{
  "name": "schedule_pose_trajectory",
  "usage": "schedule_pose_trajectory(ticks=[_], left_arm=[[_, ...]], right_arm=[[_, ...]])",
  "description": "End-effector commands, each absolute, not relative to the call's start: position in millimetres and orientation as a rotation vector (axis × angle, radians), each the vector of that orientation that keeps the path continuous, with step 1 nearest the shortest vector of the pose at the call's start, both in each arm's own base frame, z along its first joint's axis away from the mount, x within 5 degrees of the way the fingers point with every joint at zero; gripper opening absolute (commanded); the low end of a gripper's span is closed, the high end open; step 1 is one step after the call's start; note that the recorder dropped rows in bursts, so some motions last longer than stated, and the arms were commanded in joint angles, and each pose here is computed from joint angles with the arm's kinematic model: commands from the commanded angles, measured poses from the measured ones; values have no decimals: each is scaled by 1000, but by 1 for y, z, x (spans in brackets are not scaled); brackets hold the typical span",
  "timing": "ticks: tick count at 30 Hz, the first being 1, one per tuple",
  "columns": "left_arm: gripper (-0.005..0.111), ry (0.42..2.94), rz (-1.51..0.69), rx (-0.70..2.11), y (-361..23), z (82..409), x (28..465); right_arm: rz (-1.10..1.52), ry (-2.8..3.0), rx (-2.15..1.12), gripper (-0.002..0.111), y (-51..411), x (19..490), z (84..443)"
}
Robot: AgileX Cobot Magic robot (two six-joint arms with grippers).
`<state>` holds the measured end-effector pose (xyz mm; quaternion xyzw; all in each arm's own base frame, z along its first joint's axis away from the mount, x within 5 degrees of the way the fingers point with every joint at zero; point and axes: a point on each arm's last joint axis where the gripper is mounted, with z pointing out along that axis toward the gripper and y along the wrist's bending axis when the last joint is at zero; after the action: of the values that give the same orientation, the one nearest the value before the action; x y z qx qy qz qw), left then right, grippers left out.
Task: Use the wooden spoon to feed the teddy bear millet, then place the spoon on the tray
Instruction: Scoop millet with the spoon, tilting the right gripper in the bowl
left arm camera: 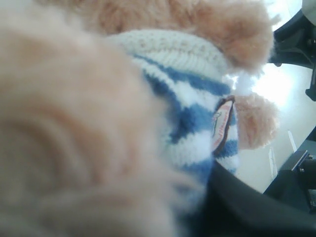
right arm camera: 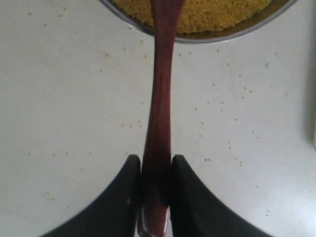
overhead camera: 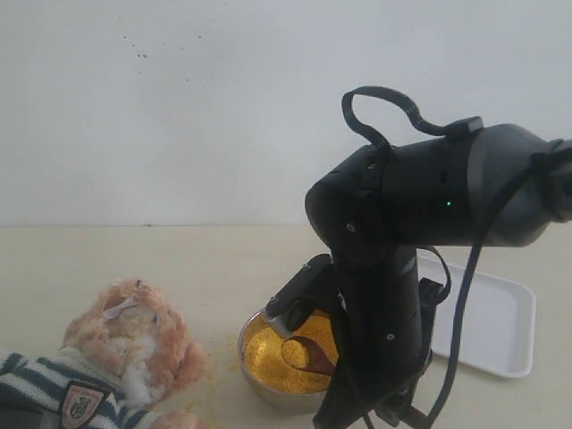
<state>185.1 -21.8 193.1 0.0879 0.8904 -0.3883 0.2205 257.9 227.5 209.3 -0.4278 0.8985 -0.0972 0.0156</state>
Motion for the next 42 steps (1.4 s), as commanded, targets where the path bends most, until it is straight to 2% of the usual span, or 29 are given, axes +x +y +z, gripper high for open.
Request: schedule_pose_trajectory(ticks=[1,8,12,42], left_arm=[[4,2441,-1087,245,-23,196,184],[4,2440,-1090,246,-23,196,184],[4,2440,-1090,246,-23,196,184],[4,2440,-1088,245,-23,196,184]], right_arm=[[-260,2827,-1262,0,218,262,218],[-190,2784,-1212,0,216,263,230],[-53,2802,-1247,0,222,257,232],[-70,2861,-1187,0,214,259,233]])
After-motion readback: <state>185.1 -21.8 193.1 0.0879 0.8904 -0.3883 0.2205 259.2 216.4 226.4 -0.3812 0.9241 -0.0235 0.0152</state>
